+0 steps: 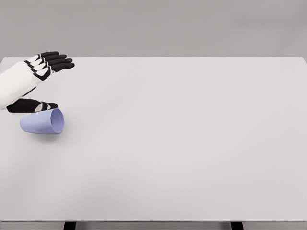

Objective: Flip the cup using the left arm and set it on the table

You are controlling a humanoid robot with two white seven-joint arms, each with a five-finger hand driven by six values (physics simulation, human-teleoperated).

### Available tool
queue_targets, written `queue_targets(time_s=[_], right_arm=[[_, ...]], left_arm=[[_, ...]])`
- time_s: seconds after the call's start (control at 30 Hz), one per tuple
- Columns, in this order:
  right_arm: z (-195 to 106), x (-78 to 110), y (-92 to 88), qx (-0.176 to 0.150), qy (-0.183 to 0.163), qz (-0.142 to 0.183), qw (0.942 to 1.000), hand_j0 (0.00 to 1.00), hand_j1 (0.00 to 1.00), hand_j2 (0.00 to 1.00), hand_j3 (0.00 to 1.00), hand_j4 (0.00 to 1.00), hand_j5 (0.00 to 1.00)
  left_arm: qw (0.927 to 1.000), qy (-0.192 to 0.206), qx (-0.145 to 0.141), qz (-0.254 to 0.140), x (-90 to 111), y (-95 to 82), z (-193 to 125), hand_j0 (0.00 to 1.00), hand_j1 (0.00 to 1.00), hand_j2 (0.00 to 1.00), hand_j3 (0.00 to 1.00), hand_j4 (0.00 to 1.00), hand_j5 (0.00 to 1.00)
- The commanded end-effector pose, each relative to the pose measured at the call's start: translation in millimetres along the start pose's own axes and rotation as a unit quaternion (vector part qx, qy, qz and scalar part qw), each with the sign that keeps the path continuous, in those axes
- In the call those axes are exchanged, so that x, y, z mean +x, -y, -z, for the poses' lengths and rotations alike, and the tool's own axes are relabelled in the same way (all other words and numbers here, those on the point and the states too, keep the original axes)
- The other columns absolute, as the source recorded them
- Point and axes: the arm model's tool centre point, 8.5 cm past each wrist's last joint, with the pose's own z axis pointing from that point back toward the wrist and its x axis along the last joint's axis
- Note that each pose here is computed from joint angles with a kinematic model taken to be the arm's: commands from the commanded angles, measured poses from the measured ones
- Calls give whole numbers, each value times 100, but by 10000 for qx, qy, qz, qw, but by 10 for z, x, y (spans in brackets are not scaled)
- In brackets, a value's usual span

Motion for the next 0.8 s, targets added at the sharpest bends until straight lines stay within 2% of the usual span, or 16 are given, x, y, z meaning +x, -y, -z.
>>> queue_targets(time_s=[0.0, 0.17, 0.33, 0.47, 0.6, 0.63, 0.67, 0.7, 0.73, 0.77], right_arm=[[0, 3, -1, 1, 6, 21, 10000, 100, 100, 100, 100, 100, 100], [-2, -13, 2, -8, -20, -8, 10000, 100, 100, 100, 100, 100, 100], [-2, -15, 2, -8, -27, 1, 10000, 100, 100, 100, 100, 100, 100], [-2, -13, 2, -8, -19, 0, 10000, 100, 100, 100, 100, 100, 100], [-2, -13, 2, -8, -19, 0, 10000, 100, 100, 100, 100, 100, 100], [-2, -24, 4, -10, -34, 1, 10000, 100, 100, 100, 100, 100, 100], [-2, -13, 2, -8, -19, 0, 10000, 100, 100, 100, 100, 100, 100], [-2, -13, 2, -8, -19, 0, 10000, 100, 100, 100, 100, 100, 100], [-2, -13, 2, -8, -19, 0, 10000, 100, 100, 100, 100, 100, 100], [-2, -13, 2, -8, -19, 0, 10000, 100, 100, 100, 100, 100, 100]], left_arm=[[10000, 0, 16, -24, 0, -5, -1, 100, 100, 100, 100, 100, 100], [10000, -11, -29, 49, -5, 2, -4, 100, 100, 100, 100, 100, 100], [9999, 9, 51, 133, -8, -85, 12, 100, 100, 100, 100, 100, 100], [9999, 7, 54, 117, -5, -69, 10, 100, 100, 100, 100, 100, 100], [9997, -4, -87, 208, 0, 5, 2, 100, 100, 100, 100, 100, 100], [9995, -26, -115, 297, -14, -52, -15, 100, 100, 100, 100, 100, 100], [9991, -48, -222, 367, -30, -105, -43, 100, 100, 100, 100, 100, 100], [9980, -71, -444, 434, -48, -156, -67, 100, 100, 100, 100, 100, 100], [9963, -104, -802, 306, -69, -206, -104, 98, 98, 98, 98, 98, 98], [9939, -67, -1102, -39, -68, -293, -122, 98, 98, 98, 98, 98, 98]])
